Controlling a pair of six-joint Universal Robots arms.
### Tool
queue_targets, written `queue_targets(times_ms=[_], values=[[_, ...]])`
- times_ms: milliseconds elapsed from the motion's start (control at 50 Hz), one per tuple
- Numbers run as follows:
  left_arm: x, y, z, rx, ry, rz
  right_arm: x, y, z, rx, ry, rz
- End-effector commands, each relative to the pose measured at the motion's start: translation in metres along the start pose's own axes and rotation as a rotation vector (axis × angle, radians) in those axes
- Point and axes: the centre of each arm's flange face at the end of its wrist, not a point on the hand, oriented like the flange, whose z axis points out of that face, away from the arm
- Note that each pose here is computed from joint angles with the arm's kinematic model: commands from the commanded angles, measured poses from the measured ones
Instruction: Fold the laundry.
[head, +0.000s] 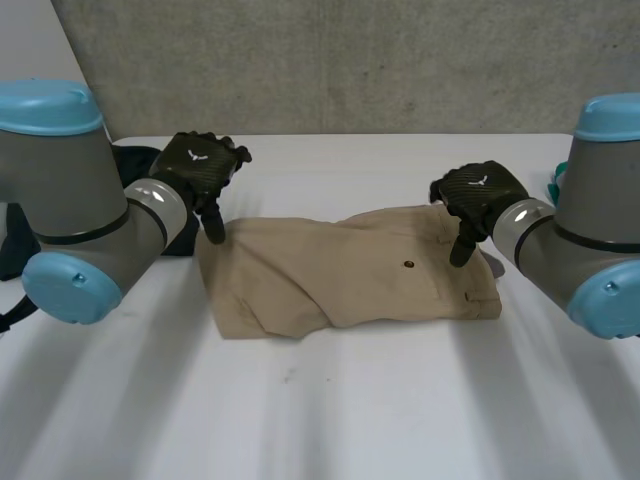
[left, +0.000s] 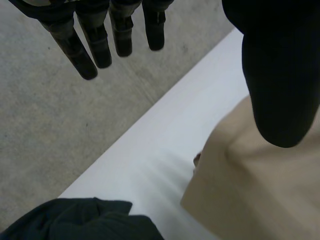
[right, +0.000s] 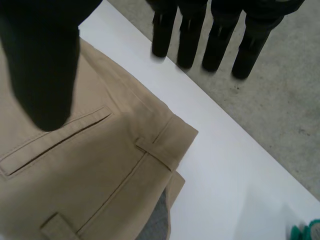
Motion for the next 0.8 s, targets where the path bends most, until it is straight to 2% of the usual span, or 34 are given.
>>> queue_targets(times_ms=[20, 120, 300, 580, 660, 800], values=[[0.007, -0.016, -0.016, 0.045, 0.042, -0.085, 0.003, 0.007, -0.028, -0.113, -0.03, 0.048], [0.021, -0.014, -0.023, 0.034, 0.092, -0.097, -0.003, 0.041, -0.043, -0.214, -0.057, 0.076], [0.028, -0.006, -0.02, 0.015, 0.106, -0.083, -0.014, 0.095, -0.014, -0.089, 0.0, 0.058], [0.031, -0.004, -0.021, 0.011, 0.105, -0.078, -0.011, 0.114, 0.024, -0.048, 0.074, 0.051], [0.031, -0.005, -0.022, 0.02, 0.103, -0.078, 0.003, 0.107, 0.025, 0.008, 0.149, 0.045], [0.029, -0.01, -0.024, 0.038, 0.097, -0.076, 0.061, 0.097, 0.002, 0.001, 0.305, -0.006]])
